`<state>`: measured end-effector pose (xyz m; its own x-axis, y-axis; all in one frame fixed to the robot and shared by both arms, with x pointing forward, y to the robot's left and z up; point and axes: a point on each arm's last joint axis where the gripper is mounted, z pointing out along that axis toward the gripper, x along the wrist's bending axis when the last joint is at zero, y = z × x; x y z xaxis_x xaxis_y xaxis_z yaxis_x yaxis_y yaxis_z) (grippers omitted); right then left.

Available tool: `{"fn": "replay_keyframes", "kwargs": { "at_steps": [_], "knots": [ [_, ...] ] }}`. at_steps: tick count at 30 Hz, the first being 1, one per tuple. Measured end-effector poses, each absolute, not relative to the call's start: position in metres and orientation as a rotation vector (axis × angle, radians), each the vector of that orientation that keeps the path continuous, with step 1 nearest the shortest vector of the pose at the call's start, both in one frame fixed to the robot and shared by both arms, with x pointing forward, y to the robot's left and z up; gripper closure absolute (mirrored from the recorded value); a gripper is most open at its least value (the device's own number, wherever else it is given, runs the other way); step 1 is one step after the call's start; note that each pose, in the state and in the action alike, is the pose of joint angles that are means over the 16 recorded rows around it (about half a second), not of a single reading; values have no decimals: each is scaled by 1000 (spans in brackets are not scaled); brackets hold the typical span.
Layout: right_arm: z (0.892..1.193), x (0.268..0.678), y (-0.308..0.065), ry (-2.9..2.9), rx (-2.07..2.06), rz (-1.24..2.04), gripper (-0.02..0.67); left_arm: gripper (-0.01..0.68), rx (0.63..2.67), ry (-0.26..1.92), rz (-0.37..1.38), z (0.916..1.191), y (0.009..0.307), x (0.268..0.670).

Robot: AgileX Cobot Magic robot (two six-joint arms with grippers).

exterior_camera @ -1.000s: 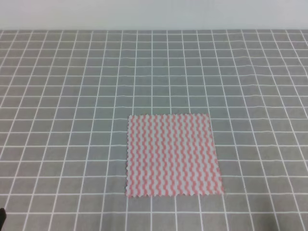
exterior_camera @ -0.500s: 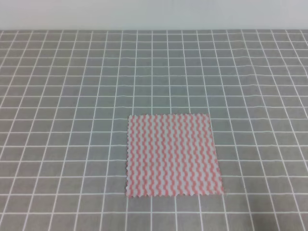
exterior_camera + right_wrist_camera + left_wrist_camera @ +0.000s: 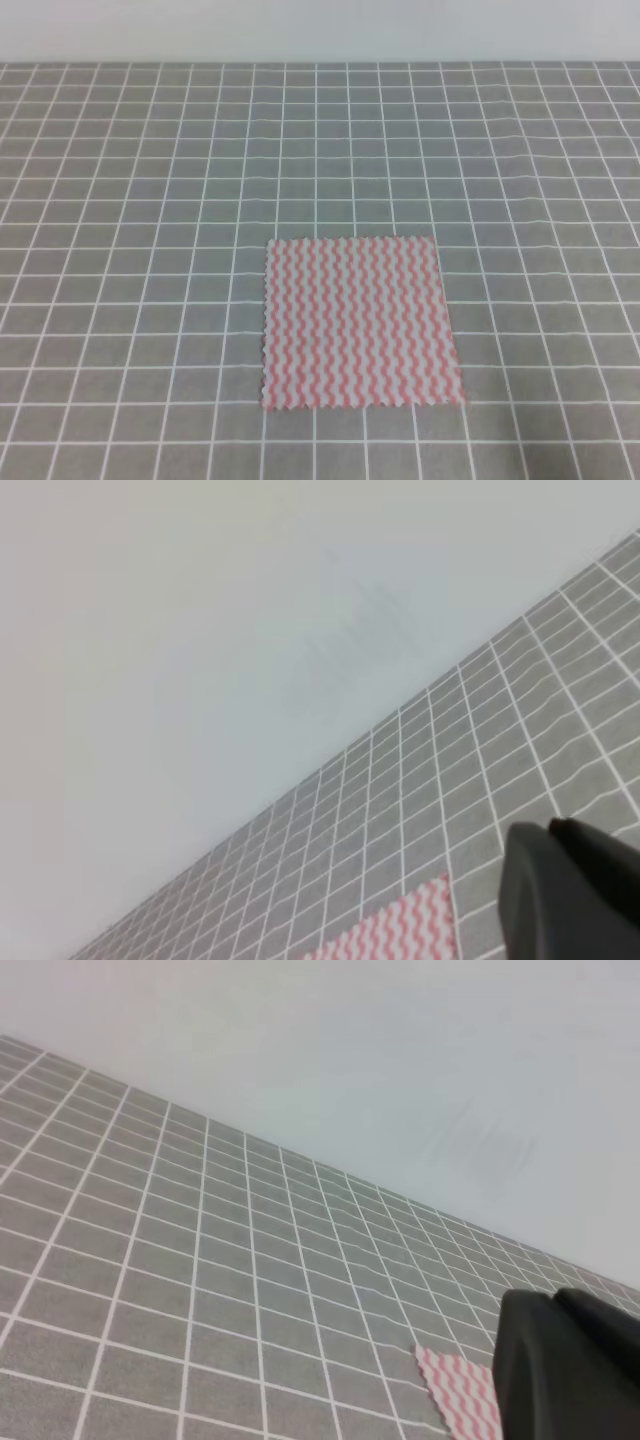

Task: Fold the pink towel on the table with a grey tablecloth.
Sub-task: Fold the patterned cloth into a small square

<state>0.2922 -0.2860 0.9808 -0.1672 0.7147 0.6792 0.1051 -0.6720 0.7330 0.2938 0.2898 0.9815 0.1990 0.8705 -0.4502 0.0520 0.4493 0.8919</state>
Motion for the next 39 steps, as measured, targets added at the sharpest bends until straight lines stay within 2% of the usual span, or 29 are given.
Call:
{"fn": "replay_keyframes", "kwargs": {
  "at_steps": [10,17,28,33,39],
  "knots": [
    [983,292,-283,959,1715,1919,665,676,965,1264,698,986,289,294],
    [999,294,-278,1073,1726,1879,666,676,1030,1327,659,1002,287,297],
    [1035,319,-264,1452,1808,1624,666,676,1362,1512,515,1037,272,331],
    [1038,336,-258,1654,1872,1474,666,676,1530,1493,403,1042,258,354],
    [1033,355,-249,1832,1938,1378,666,676,1628,1374,278,1037,237,380]
  ]
}}
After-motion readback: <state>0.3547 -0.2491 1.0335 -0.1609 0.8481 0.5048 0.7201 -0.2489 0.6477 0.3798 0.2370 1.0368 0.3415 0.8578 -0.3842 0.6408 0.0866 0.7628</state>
